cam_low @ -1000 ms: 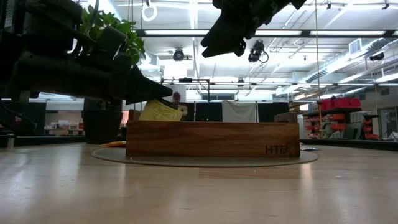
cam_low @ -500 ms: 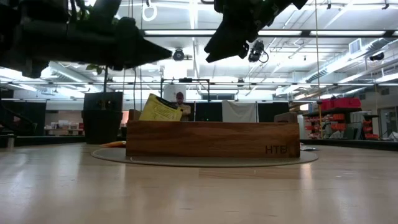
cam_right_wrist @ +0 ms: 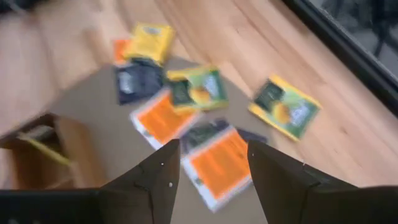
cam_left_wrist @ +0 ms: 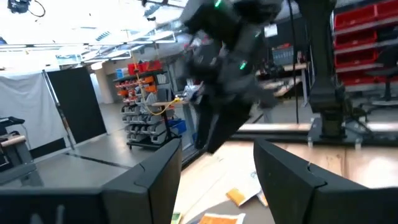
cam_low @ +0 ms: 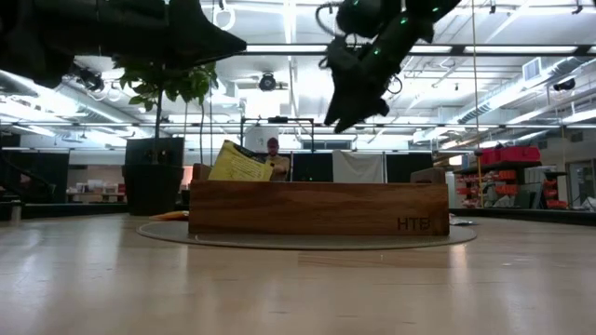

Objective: Pick & Place Tea
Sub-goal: Put the orange tea bag into the middle section of the wooden organizer

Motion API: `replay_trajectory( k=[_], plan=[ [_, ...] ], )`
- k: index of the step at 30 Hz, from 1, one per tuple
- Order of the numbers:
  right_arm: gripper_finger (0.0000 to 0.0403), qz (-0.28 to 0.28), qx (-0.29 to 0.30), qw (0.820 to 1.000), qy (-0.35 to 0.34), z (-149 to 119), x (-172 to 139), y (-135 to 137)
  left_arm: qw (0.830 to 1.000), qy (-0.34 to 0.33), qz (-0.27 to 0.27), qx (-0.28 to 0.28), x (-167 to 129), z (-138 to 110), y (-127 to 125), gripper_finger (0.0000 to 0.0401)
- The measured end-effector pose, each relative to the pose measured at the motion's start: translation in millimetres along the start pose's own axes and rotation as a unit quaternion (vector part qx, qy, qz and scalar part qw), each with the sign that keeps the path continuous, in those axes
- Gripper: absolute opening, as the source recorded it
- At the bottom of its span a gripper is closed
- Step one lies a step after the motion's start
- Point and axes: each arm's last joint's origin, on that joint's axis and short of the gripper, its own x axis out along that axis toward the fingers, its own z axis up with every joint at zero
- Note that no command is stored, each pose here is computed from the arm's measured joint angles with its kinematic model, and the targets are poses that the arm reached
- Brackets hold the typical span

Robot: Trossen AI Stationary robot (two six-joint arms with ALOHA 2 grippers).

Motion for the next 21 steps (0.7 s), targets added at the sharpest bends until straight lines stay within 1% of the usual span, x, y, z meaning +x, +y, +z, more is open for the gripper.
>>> replay_trajectory(
  k=[2, 5, 8, 10, 13, 16, 18, 21],
  plan=[
    [0.0197, -0.003, 0.009, 1.000, 0.010, 13.1, 10.0, -6.3, 1.000, 0.002, 0.000, 0.003, 0.5, 0.2, 0.7, 0.0206],
    [0.0197, -0.021, -0.003, 0.998, 0.054, 26.6, 29.3, -12.4, 1.000, 0.006, -0.002, 0.006, 0.6, -0.2, 0.6, 0.0206],
    [0.0197, -0.041, 0.003, 0.993, 0.111, 31.5, 51.1, -20.4, 1.000, 0.007, -0.006, 0.009, -0.6, -0.8, -0.7, 0.0206],
    [0.0197, -0.049, 0.015, 0.991, 0.127, 34.8, 62.8, -27.5, 1.000, 0.009, -0.011, 0.011, -2.2, -0.9, -2.1, 0.0206],
    [0.0197, -0.051, 0.050, 0.989, 0.132, 41.4, 78.9, -40.5, 1.000, 0.009, -0.017, 0.016, -4.7, -0.7, -4.1, 0.0206],
    [0.0197, -0.026, 0.107, 0.984, 0.141, 49.6, 93.5, -56.6, 0.999, 0.008, -0.025, 0.023, -7.6, 0.0, -6.2, 0.0206],
    [0.0197, -0.018, 0.134, 0.979, 0.151, 53.2, 100.5, -67.4, 0.999, 0.008, -0.029, 0.022, -9.5, 0.6, -7.6, 0.0206],
    [0.0197, -0.033, 0.154, 0.973, 0.169, 54.6, 108.0, -80.8, 0.999, 0.006, -0.036, 0.021, -12.4, 1.4, -9.6, 0.0206]
  ],
)
